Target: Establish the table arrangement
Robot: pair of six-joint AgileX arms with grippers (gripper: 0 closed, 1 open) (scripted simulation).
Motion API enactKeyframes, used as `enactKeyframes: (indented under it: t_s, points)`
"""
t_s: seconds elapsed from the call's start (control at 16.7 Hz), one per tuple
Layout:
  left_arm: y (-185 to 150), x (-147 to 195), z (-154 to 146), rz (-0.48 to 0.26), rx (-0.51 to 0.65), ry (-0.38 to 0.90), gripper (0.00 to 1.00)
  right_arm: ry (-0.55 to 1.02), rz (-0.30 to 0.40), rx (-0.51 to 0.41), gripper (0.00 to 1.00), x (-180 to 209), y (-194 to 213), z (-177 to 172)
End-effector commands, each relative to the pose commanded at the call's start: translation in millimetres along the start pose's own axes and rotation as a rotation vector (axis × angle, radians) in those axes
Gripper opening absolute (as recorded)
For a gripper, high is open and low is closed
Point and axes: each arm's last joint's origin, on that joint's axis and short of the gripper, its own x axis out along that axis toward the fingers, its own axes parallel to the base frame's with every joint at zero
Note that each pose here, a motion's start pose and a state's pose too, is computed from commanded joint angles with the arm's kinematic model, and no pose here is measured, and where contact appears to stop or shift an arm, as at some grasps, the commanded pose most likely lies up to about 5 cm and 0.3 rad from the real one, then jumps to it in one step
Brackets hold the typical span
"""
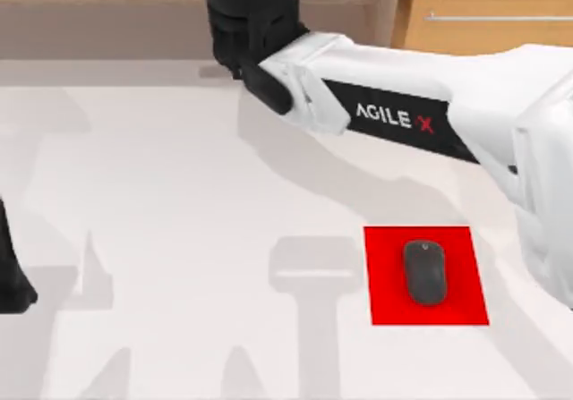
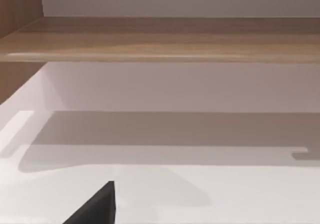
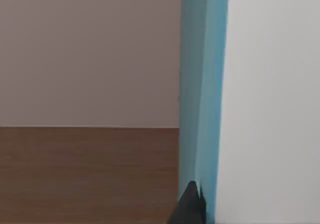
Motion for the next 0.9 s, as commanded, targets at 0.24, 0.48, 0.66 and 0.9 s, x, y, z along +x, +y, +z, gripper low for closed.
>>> enactKeyframes:
  t_s: [0.24,0.48,0.66,0.9]
  points:
    - [0,0,0,0.000,0.000,0.000,1.00,0.015,0.002,-0.015,0.00,-20,-1,1]
    - [0,0,0,0.000,0.000,0.000,1.00,0.006,0.002,-0.006,0.00,-32,0,9]
    - [0,0,0,0.000,0.000,0.000,1.00,0.009,-0.001,-0.007,0.00,-29,-2,7]
    - [0,0,0,0.000,0.000,0.000,1.00,0.010,0.036,0.017,0.00,-33,-16,14]
